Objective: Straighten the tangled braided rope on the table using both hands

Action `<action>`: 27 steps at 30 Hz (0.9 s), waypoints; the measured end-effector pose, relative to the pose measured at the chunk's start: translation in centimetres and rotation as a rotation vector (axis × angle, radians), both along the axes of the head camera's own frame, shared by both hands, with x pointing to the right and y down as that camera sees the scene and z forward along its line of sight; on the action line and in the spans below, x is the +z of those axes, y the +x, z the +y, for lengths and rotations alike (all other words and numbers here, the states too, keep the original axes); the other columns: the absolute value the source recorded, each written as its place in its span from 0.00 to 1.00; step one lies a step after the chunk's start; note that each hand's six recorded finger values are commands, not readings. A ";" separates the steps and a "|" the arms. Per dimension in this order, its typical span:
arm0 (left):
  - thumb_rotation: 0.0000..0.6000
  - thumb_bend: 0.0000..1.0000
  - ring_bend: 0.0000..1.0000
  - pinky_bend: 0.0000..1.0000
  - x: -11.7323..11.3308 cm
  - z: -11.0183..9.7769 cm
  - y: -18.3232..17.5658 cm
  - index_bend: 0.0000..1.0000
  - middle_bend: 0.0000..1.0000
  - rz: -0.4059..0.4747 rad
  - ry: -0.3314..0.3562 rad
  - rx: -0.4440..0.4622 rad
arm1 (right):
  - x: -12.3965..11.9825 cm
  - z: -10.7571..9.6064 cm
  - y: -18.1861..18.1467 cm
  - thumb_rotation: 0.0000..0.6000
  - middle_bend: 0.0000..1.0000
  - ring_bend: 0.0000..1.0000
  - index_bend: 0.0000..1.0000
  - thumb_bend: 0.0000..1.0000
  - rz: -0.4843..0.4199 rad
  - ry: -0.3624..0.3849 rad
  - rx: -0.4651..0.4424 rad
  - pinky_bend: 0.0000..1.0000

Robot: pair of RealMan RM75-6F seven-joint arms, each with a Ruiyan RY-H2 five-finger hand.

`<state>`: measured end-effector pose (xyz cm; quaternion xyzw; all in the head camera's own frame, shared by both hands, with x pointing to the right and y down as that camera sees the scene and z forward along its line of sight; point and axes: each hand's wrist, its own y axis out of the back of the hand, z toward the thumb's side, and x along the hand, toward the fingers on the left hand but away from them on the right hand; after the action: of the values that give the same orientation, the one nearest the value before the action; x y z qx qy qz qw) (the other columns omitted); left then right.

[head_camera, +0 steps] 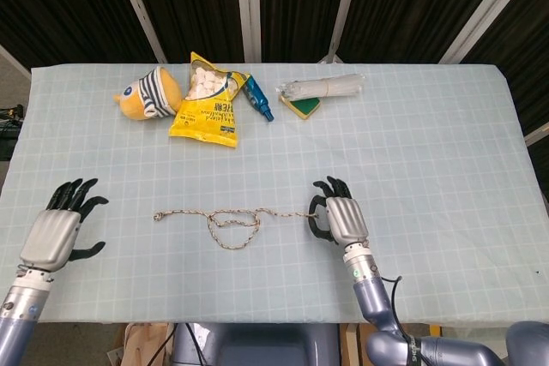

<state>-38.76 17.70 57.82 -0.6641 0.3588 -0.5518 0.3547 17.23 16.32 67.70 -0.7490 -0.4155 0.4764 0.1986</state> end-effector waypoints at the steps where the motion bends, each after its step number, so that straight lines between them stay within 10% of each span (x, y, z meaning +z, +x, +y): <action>1: 1.00 0.29 0.00 0.00 0.3 -0.4 0.6 0.37 0.10 0.001 0.000 -0.003 | -0.1 0.0 0.1 1.00 0.21 0.00 0.61 0.52 -0.002 0.001 0.002 0.00; 27: 1.00 0.44 0.00 0.00 9.9 -3.4 10.5 0.50 0.14 -0.107 -0.187 -0.100 | -0.4 -0.5 2.4 1.00 0.21 0.00 0.61 0.52 0.008 -0.006 0.031 0.00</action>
<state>-28.27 14.33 67.71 -0.6451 0.3189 -0.6344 0.2822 19.58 15.79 67.27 -0.7411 -0.4248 0.4837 0.1906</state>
